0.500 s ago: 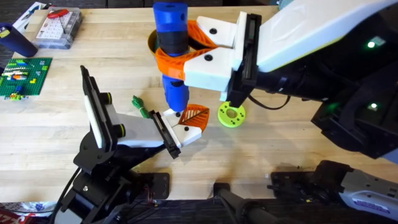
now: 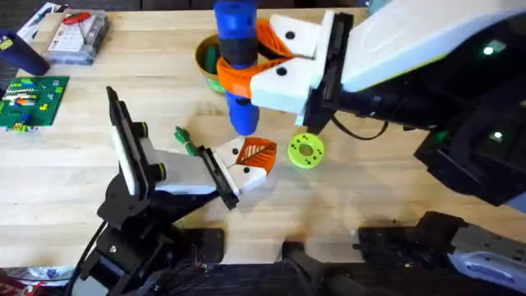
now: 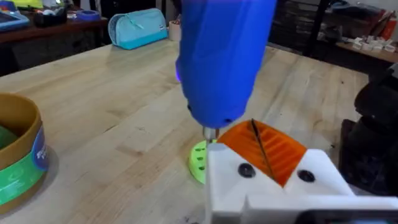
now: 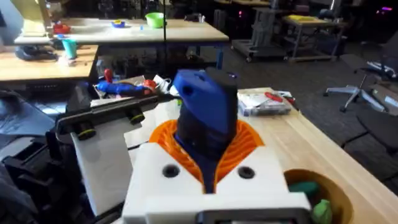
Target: Pick up the gripper from the table and insert it into the empty holder that is missing its gripper. Then pick up a screw, insert it into the mounting hole, and use the screwdriver to tighten it. Finally, clean up the table by picking up the vegetable and placing it into the bucket.
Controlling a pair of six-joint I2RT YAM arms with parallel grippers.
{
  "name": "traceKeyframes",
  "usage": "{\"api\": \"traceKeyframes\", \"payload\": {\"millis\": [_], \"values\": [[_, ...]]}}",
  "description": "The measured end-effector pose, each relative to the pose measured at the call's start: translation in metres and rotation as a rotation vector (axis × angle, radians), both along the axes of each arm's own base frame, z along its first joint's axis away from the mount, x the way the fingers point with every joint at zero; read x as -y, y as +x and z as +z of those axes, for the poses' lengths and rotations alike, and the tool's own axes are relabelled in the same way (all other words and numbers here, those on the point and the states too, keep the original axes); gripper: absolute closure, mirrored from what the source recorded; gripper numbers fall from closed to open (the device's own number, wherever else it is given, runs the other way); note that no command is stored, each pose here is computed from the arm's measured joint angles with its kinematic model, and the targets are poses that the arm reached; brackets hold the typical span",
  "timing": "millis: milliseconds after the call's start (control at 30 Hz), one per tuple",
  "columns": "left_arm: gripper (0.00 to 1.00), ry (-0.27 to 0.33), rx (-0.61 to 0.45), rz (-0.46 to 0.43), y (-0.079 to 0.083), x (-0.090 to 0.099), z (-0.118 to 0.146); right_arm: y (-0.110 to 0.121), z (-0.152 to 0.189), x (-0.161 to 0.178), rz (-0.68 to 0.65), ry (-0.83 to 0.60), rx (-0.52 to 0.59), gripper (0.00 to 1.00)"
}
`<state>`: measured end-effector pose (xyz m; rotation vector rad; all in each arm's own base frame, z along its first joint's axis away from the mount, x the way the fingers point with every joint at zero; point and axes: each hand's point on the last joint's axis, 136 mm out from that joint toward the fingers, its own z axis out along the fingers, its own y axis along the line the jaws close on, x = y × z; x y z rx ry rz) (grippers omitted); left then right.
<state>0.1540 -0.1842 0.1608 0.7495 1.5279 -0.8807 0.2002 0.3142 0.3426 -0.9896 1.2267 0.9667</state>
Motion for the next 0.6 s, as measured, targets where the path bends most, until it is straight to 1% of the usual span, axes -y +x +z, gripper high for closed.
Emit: {"api": "traceKeyframes", "payload": {"millis": [100,300,400,533,600], "values": [[0.991,0.0,-0.001,-0.001,0.0,0.0,0.0,0.0,-0.012,0.0,-0.001,-0.039,-0.021,0.96],[0.991,-0.003,-0.009,0.001,0.0,0.0,-0.001,0.001,-0.015,0.0,-0.004,-0.05,-0.02,0.96],[0.991,-0.003,-0.007,0.001,0.0,0.0,0.0,0.001,-0.01,0.0,-0.004,-0.033,-0.002,0.96],[0.991,-0.003,-0.006,0.001,0.0,0.0,0.0,-0.001,0.008,0.001,-0.003,0.027,0.055,0.96],[0.991,-0.003,-0.006,0.001,0.0,0.0,0.0,-0.003,0.015,0.003,-0.004,0.046,0.062,0.96]]}}
